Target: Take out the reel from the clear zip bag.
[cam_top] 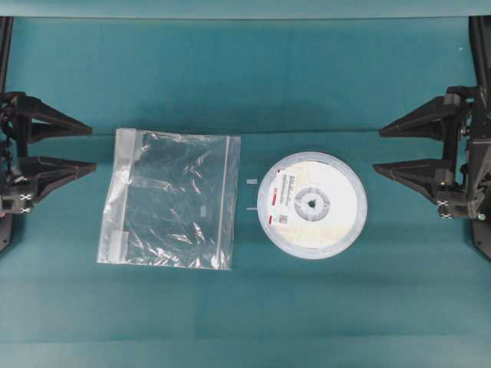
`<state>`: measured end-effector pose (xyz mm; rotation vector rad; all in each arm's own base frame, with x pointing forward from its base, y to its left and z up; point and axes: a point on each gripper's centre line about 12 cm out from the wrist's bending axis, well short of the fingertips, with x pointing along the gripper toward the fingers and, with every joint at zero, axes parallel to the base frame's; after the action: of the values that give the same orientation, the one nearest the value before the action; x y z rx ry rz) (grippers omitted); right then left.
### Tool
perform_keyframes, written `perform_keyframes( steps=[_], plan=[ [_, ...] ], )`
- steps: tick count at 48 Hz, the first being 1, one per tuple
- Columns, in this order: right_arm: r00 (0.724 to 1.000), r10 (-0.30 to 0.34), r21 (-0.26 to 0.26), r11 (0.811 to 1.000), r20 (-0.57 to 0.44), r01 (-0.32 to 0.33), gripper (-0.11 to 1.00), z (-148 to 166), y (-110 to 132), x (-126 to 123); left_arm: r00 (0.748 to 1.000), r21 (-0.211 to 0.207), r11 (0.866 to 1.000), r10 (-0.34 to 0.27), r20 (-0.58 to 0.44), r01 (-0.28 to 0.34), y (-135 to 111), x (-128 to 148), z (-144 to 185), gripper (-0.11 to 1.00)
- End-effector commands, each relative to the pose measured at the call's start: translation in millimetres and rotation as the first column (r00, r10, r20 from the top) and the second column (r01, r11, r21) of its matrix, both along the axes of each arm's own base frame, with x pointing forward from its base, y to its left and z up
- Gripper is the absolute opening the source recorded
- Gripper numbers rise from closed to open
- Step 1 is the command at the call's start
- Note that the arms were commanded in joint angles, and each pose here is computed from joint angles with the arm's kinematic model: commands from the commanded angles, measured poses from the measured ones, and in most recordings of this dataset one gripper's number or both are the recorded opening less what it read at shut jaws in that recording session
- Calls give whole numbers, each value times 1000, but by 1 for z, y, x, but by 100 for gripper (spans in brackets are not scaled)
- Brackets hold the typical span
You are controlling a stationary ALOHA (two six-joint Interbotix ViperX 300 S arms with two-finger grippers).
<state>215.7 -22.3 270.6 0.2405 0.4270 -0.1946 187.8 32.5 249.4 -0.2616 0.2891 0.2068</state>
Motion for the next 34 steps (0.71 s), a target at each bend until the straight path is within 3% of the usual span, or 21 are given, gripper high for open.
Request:
perform_keyframes(
  steps=[1, 34],
  plan=[
    [1000, 8, -12, 1000, 14, -8, 85, 4, 0, 2, 1000, 6, 1000, -1, 18, 1, 0, 2, 7, 84],
    [1000, 5, -10, 1000, 28, -5, 84, 8, 0, -1, 1000, 6, 1000, -2, 16, 2, 0, 3, 6, 84]
  ],
)
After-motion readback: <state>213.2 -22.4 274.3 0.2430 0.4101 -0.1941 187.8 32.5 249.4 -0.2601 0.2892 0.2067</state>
